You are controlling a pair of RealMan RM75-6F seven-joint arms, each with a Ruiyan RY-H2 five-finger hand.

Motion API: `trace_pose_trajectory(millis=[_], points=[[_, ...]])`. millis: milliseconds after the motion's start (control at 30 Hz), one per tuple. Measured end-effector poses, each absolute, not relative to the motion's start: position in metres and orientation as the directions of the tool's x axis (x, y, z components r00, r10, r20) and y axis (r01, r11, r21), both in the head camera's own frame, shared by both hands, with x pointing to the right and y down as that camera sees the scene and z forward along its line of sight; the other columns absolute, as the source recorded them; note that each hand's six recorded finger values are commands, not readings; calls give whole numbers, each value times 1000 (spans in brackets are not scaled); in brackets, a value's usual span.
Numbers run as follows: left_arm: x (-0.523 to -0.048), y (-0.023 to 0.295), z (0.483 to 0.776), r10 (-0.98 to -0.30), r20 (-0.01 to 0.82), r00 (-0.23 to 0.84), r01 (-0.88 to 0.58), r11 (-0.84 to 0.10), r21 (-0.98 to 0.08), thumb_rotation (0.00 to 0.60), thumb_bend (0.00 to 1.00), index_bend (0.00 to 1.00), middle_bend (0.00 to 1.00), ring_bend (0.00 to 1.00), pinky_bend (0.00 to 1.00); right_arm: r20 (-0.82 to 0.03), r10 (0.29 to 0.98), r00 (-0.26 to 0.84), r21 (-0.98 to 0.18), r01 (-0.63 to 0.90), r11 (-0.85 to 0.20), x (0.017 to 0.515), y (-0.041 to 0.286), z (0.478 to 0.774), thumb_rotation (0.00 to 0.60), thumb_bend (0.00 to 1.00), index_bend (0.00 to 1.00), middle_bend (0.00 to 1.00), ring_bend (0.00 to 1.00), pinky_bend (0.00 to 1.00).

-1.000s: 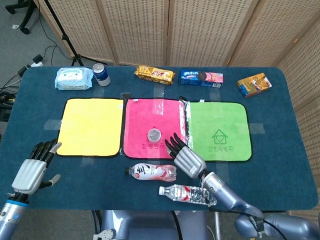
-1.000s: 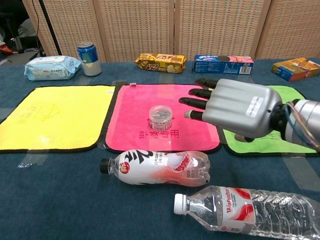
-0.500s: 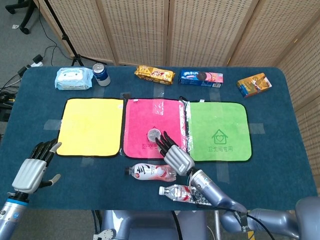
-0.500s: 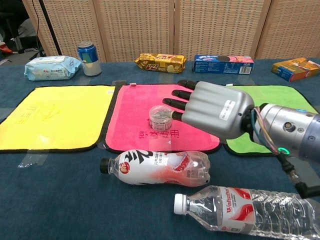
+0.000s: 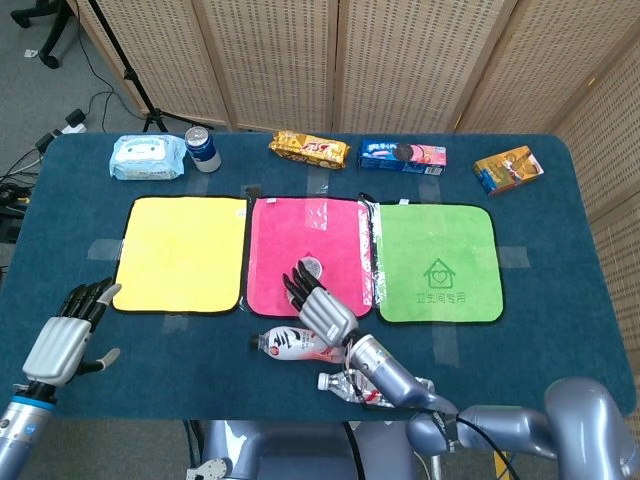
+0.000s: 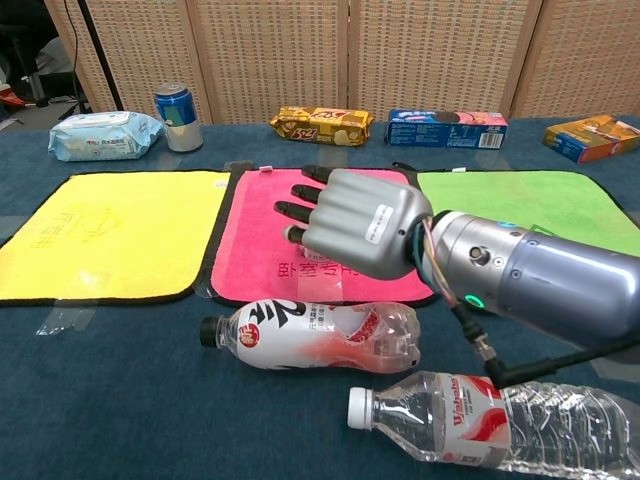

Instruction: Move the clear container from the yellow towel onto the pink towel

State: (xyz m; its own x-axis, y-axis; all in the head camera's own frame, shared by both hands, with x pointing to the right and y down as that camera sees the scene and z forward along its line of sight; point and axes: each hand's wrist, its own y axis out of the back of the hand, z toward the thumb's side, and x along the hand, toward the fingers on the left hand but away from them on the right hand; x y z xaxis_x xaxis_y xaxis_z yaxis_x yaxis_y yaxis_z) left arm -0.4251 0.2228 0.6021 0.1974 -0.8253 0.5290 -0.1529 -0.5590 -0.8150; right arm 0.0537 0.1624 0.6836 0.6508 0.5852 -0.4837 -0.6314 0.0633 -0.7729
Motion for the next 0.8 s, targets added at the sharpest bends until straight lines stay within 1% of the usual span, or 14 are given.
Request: trace_pose_trajectory(millis=[100, 400, 800], points=[[-426, 223, 603, -823, 534, 195, -156, -564, -811, 600, 223, 0, 0, 0, 0, -491, 579, 651, -769, -636, 64, 48, 164, 689, 600, 672, 149, 10, 0, 33], [-428, 222, 608, -815, 548, 190, -160, -576, -802, 600, 223, 0, 0, 0, 0, -504, 571, 648, -762, -645, 60, 38, 163, 699, 600, 672, 150, 10, 0, 33], [-429, 224, 618, -795, 578, 187, -162, -605, -780, 600, 223, 0, 0, 0, 0, -527, 563, 637, -748, -662, 47, 28, 156, 721, 600, 672, 149, 10, 0, 33]])
